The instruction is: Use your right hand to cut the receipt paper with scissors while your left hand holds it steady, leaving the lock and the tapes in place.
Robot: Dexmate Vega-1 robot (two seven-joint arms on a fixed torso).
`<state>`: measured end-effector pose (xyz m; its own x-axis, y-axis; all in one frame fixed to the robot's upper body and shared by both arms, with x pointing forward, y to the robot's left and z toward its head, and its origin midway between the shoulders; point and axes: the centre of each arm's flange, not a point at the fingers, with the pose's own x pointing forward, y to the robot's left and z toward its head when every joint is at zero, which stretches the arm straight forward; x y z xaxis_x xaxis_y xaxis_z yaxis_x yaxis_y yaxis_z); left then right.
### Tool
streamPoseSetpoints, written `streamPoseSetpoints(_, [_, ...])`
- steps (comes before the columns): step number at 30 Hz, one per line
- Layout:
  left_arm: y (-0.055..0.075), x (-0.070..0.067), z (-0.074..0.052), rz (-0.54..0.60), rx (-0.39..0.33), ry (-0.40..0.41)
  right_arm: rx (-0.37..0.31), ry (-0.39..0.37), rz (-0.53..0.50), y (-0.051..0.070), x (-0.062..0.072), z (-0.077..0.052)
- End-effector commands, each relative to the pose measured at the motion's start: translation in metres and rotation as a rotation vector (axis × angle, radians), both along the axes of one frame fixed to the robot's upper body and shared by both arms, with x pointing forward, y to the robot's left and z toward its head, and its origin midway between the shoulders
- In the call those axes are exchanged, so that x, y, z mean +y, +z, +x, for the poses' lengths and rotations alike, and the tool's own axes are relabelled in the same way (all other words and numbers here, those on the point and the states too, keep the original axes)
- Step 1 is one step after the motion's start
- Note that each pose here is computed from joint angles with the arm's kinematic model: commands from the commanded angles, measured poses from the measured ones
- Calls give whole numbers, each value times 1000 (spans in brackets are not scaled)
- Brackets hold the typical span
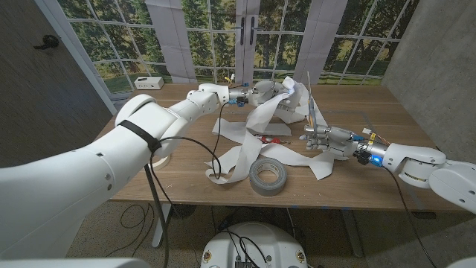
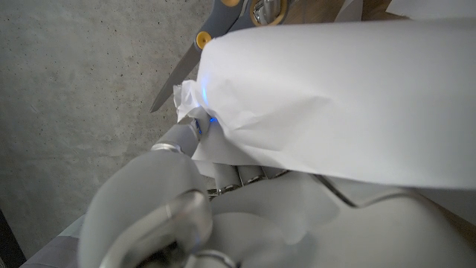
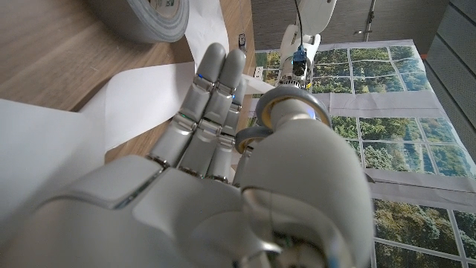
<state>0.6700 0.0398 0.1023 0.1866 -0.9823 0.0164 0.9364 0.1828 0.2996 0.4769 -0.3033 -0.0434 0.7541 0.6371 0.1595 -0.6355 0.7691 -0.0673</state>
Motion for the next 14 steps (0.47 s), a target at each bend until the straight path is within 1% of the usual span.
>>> streamPoseSetpoints(1, [-2, 8, 3, 12, -9, 21, 6, -13, 1, 1, 7, 2])
streamPoseSetpoints(3, [-1, 9, 4, 16, -16, 32, -8, -9, -5, 3, 7, 4])
streamPoseSetpoints(9, [-1, 11, 8, 14, -7, 66, 8, 1, 14, 3, 6, 11])
streamPoseSetpoints(14, [-4, 12, 13, 36, -21, 104, 15, 15, 12, 3, 7, 17])
